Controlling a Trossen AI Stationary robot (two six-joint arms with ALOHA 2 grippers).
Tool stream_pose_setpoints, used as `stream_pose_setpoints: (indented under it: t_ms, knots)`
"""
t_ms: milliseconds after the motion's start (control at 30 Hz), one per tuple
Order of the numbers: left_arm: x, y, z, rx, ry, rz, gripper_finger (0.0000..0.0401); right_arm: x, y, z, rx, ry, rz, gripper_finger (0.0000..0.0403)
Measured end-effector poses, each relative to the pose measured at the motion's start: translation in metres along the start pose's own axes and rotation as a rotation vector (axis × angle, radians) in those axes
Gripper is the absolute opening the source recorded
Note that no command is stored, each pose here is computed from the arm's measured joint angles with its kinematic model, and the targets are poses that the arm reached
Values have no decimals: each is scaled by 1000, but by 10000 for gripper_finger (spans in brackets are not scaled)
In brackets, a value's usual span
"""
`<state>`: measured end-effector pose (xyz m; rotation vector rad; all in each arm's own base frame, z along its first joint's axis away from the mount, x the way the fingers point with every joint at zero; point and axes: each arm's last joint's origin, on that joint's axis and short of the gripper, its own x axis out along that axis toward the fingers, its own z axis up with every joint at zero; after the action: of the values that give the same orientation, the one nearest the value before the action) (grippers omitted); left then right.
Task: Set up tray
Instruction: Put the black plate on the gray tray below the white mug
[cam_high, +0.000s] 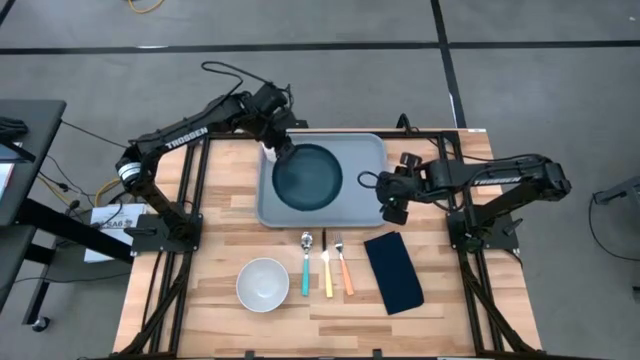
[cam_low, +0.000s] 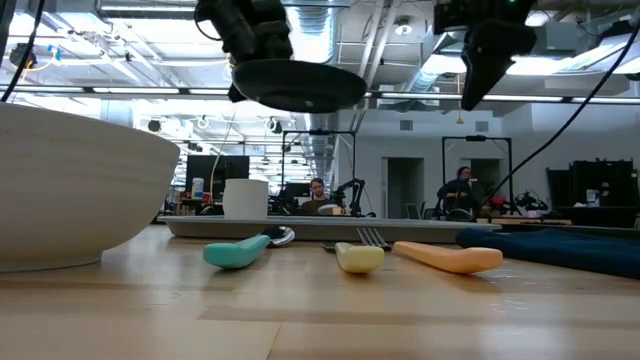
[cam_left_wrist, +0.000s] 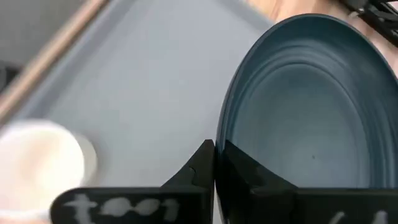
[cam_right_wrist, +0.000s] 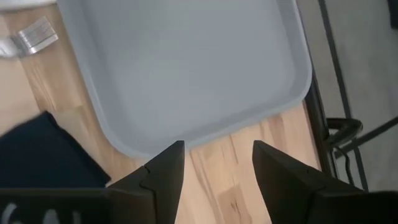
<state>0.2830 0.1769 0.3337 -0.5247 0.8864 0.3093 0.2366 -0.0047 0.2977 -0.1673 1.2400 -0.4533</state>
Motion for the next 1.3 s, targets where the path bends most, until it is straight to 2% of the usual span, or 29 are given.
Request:
stream_pose_setpoints:
  t_ms: [67, 267, 333, 467, 567, 667, 833, 967, 1133, 1300]
  knots:
    - [6, -1, -5, -70, 23, 9, 0, 3, 1, -3, -6, 20, -1, 180]
    - [28, 5, -23, -186, 87, 75, 0, 16, 6, -13, -28, 81, -6, 176]
    - [37, 8, -26, -217, 66, 77, 0, 19, 7, -17, -33, 105, -8, 176]
    - [46, 12, -28, -227, 20, 106, 0, 21, 9, -20, -46, 121, -9, 175]
    - [50, 13, -25, -200, -28, 89, 0, 21, 12, -21, -59, 122, -3, 173]
    - [49, 12, -24, -57, -30, 81, 0, 20, 14, -21, -67, 121, 0, 173]
    - [37, 21, -17, 451, -5, 117, 0, 20, 15, -22, -71, 121, 10, 171]
    - [33, 29, -16, 743, 21, 139, 0, 20, 16, -22, -67, 130, 48, 168]
    - [28, 42, -17, 921, 50, 143, 0, 19, 16, -24, -77, 160, 79, 164]
    - [23, 49, -18, 954, 71, 122, 0, 20, 17, -23, -72, 149, 79, 164]
